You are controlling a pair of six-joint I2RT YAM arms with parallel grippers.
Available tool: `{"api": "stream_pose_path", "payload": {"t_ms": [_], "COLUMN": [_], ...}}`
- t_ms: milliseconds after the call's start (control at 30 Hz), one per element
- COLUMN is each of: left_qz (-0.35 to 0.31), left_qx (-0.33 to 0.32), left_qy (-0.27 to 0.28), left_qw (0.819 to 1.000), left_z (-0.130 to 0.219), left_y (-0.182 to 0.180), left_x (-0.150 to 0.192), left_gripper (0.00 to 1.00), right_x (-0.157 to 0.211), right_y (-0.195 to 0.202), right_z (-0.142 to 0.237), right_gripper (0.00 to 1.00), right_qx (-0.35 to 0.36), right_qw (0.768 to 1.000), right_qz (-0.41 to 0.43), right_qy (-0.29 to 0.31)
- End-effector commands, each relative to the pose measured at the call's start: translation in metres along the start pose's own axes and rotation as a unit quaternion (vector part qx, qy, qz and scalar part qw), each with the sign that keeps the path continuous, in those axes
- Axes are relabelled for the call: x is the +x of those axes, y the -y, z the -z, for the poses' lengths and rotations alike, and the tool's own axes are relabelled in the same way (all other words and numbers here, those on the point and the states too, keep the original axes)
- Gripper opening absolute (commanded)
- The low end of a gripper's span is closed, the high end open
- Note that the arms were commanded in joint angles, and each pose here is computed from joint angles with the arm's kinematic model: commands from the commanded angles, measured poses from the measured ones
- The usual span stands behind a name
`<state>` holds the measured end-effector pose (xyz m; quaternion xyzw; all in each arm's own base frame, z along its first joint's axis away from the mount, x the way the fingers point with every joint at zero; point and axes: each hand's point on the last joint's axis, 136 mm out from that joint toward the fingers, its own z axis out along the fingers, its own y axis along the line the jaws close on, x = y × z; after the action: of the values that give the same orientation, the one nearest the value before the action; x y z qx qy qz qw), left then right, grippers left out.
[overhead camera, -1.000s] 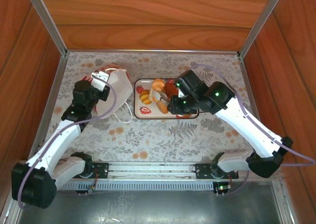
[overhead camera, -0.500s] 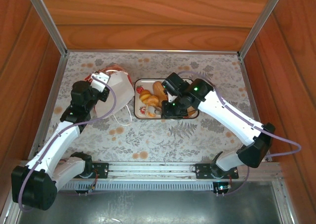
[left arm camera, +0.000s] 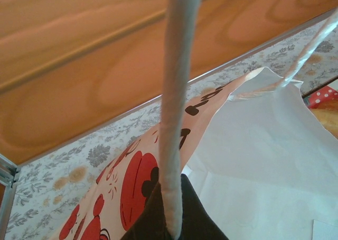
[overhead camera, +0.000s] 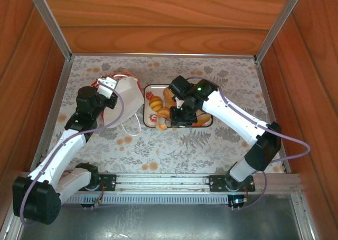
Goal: Take the fake bread out of the paper bag
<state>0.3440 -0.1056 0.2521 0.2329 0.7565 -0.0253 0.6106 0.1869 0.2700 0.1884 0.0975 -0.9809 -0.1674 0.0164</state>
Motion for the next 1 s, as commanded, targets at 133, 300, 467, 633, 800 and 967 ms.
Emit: {"api": "stream_pose_path", "payload": {"t_ms": [133,300,467,633,800,967], "left_qz": [0.009,0.010,0.012,0.012,0.015,0.016], "left_qx": [0.001,0.001,0.001,0.000,0.001,0.000], "left_qy": [0.054,0.059,0.060,0.060,0.062,0.061], "left_qw": [0.999,0.998,0.998,0.998,0.998,0.998], "left_z": [0.013,0.016,0.016,0.016,0.017,0.016], "left_y": [-0.005,-0.005,-0.005,-0.005,-0.006,-0.006], "left_x": [-0.035,-0.038,-0.038,-0.039,-0.040,-0.039], "left_gripper": [0.00,0.00,0.00,0.00,0.00,0.00], "right_x": [-0.019,-0.034,-0.040,-0.039,-0.037,-0.043], "right_y": [-0.007,-0.006,-0.011,-0.015,-0.030,-0.038], "right_z": [0.009,-0.002,0.000,0.008,0.009,0.001], "right_gripper": [0.03,0.03,0.03,0.03,0.03,0.03], "right_qx": [-0.016,-0.001,-0.006,-0.015,-0.057,-0.071], "right_qw": [1.000,1.000,1.000,1.000,0.998,0.997], "right_qz": [0.003,0.002,0.010,0.017,0.021,0.025], "right_qy": [0.007,0.000,0.001,0.009,0.001,-0.006]}}
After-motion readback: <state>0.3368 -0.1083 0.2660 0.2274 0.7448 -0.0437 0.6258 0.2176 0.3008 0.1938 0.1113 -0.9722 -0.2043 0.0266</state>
